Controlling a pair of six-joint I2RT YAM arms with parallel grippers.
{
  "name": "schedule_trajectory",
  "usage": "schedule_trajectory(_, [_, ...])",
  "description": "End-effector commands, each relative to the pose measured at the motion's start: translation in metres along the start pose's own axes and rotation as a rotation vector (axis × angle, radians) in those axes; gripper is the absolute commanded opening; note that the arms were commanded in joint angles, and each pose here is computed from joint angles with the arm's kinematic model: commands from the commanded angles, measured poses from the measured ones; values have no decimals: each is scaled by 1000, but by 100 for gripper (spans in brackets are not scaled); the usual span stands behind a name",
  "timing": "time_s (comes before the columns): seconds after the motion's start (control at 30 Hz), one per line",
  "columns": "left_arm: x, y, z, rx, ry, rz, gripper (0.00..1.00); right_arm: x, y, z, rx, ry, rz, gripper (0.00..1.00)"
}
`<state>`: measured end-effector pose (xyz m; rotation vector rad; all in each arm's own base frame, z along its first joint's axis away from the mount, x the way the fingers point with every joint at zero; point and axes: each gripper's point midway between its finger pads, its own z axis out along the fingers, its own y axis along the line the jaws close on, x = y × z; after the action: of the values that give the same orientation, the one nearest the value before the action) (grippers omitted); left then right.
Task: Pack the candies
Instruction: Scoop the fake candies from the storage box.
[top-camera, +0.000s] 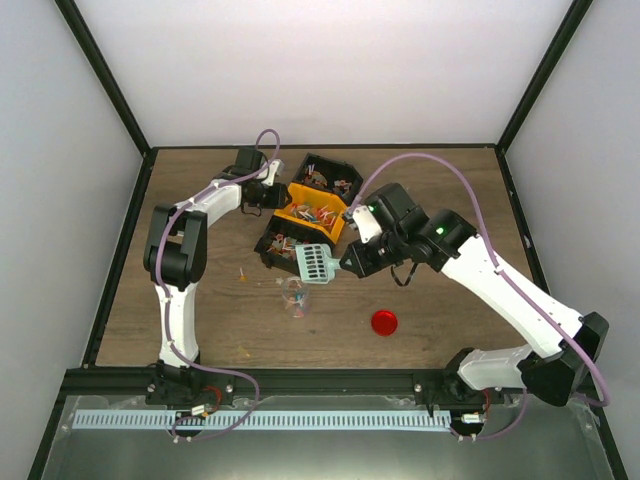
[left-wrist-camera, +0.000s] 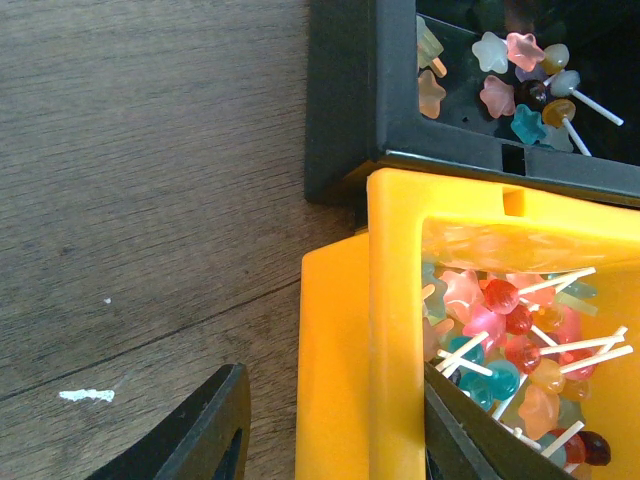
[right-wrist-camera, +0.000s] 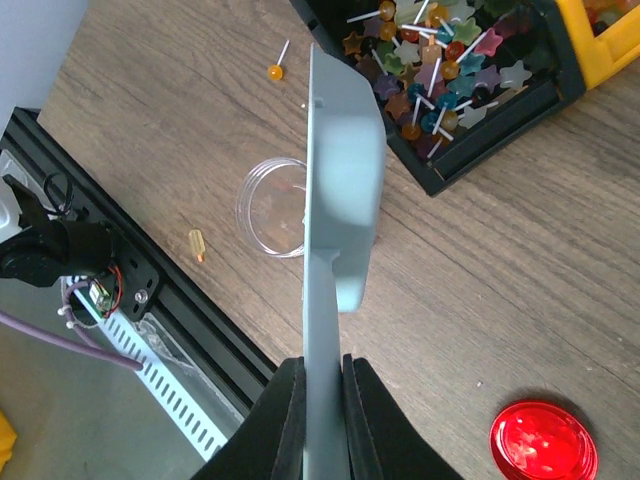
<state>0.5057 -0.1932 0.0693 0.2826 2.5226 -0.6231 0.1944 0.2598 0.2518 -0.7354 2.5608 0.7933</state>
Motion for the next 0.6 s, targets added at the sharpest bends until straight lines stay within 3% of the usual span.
schedule_trajectory(0.0, [-8, 0, -7, 1, -25, 9, 43, -15, 7, -15, 11, -67, -12, 1])
schedule_trajectory(0.4, [-16, -8, -20, 11, -52, 19, 46, -68, 6, -52, -122, -306, 61, 1])
schedule_trajectory(0.47, [-21, -10, -27, 7, -69, 27, 54, -79, 1, -52, -149, -336, 80, 1])
schedule_trajectory(0.57, [-24, -15, -37, 16, -80, 31, 59, -95, -17, -42, -135, -341, 143, 1])
